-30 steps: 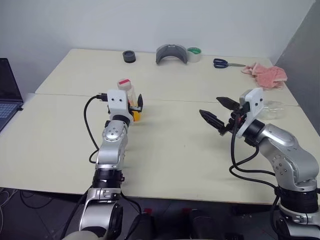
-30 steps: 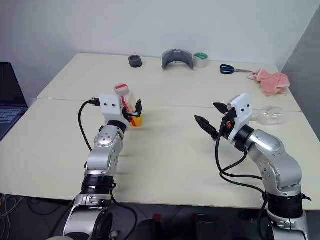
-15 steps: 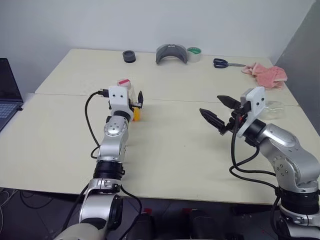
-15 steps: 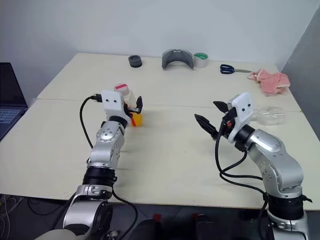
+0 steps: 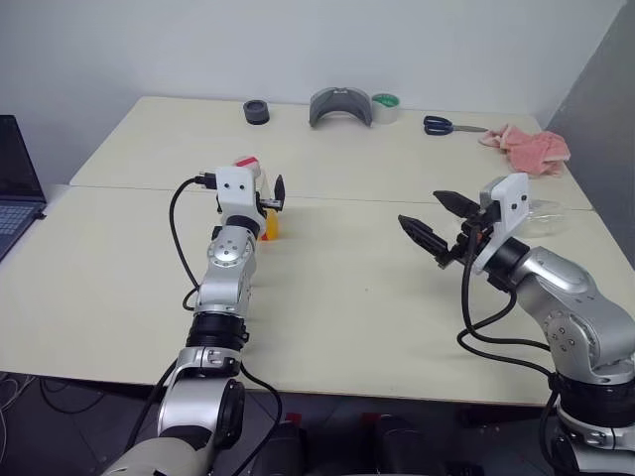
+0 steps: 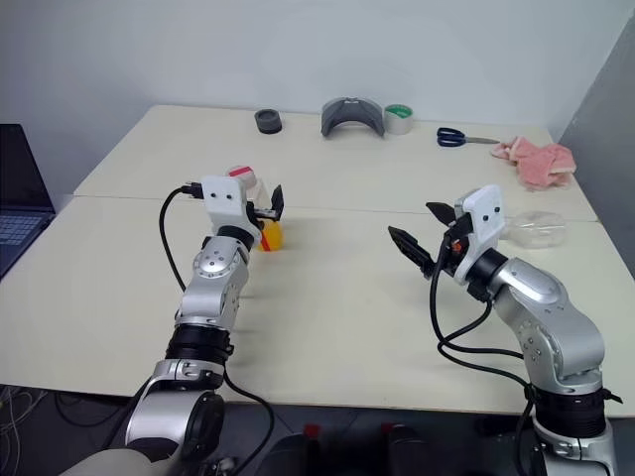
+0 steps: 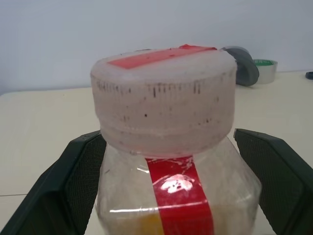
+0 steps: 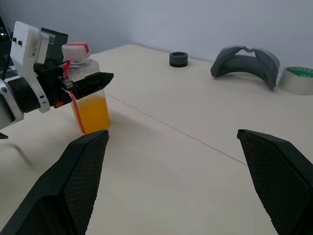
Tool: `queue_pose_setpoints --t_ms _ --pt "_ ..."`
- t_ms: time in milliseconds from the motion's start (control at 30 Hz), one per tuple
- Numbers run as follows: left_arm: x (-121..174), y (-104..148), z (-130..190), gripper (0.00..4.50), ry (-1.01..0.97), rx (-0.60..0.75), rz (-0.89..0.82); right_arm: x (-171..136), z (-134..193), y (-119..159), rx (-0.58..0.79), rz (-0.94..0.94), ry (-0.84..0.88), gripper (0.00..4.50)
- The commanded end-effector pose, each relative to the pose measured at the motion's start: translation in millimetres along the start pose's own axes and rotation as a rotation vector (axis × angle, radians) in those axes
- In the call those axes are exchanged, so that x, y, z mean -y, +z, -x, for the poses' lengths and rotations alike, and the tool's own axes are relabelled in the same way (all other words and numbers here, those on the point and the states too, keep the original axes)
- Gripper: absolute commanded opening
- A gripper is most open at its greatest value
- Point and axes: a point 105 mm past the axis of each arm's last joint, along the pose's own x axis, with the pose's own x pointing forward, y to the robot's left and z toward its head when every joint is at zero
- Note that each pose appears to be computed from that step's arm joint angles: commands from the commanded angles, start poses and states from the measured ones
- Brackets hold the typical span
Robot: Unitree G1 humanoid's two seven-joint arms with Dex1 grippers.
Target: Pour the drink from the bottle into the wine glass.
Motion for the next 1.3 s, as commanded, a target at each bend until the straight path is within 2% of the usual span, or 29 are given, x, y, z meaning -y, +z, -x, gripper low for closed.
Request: queue_pose_setpoints --t_ms 33,100,267,333,833,1300 --pt "-1.6 18.5 -1.2 4.31 -0.011 0.075 0.005 -3.3 4.4 15.4 0.048 0.035 0.005 4.5" --pt "-2.0 19.3 -0.6 3.93 -0.013 0.08 0.011 -3.2 4.2 15.4 0.048 0.033 0.004 4.5" --pt "-2.9 18.4 0.2 2.35 -0.011 0.08 0.014 -0.9 5.2 14.9 0.048 0.026 -0.007 4.5" --pt "-3.2 18.2 0.2 2.04 -0.009 0.079 0.014 -0.1 5.7 14.5 0.047 0.024 -0.011 4.5" --pt "-7.6 19.1 2.2 1.9 0.01 0.079 0.015 -0.4 3.2 15.7 0.05 0.024 -0.009 4.5" --pt "-7.0 36.4 0.3 1.9 0.024 0.112 0.04 -2.4 -4.6 18.6 0.053 0.033 0.03 4.5"
